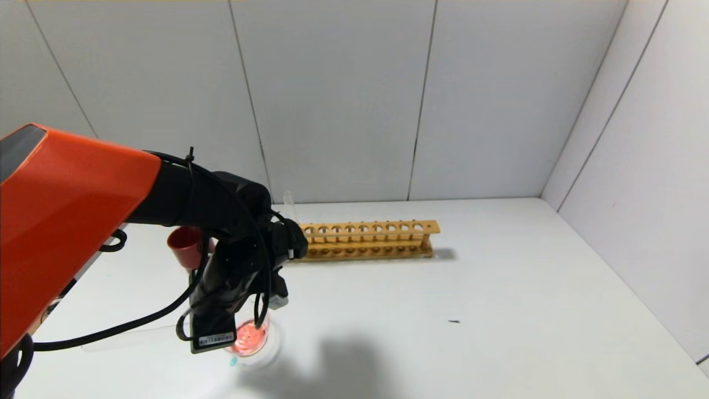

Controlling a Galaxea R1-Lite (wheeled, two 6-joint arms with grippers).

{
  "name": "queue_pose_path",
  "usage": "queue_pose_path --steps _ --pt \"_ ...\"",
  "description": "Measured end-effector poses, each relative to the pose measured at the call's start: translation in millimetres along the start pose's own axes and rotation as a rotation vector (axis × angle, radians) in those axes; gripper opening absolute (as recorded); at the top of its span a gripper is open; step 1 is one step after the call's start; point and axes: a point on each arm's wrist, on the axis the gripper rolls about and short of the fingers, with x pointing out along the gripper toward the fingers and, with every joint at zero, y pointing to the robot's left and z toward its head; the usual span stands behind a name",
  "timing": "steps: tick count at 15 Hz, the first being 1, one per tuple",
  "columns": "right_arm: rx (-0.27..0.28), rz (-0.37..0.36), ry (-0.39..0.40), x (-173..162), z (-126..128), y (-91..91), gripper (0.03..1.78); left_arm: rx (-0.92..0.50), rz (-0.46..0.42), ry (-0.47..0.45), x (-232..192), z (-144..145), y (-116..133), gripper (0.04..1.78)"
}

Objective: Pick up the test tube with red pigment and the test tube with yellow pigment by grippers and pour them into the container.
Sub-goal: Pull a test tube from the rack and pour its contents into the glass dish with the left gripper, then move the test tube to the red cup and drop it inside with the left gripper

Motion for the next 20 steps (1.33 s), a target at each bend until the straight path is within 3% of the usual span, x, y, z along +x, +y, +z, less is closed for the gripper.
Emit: queue_pose_path --steps 5,9,12,20 --pt "0.000 0.000 0.000 0.0 0.0 0.0 1.71 0.009 -0.002 0.006 2.1 -0.6 -4.1 0.31" --pt "0.000 0.000 0.000 0.0 0.0 0.0 1.71 -0.060 0.021 -0.046 -10.5 -9.3 -3.0 0.31" --pt "0.000 0.000 0.000 0.0 0.0 0.0 1.71 -0.195 0.048 -0.149 -22.3 -20.6 2.9 0.31" --pt "0.000 -0.001 0.000 0.0 0.0 0.0 1.71 -0.641 0.102 -0.615 -38.6 -73.7 16.0 0.31"
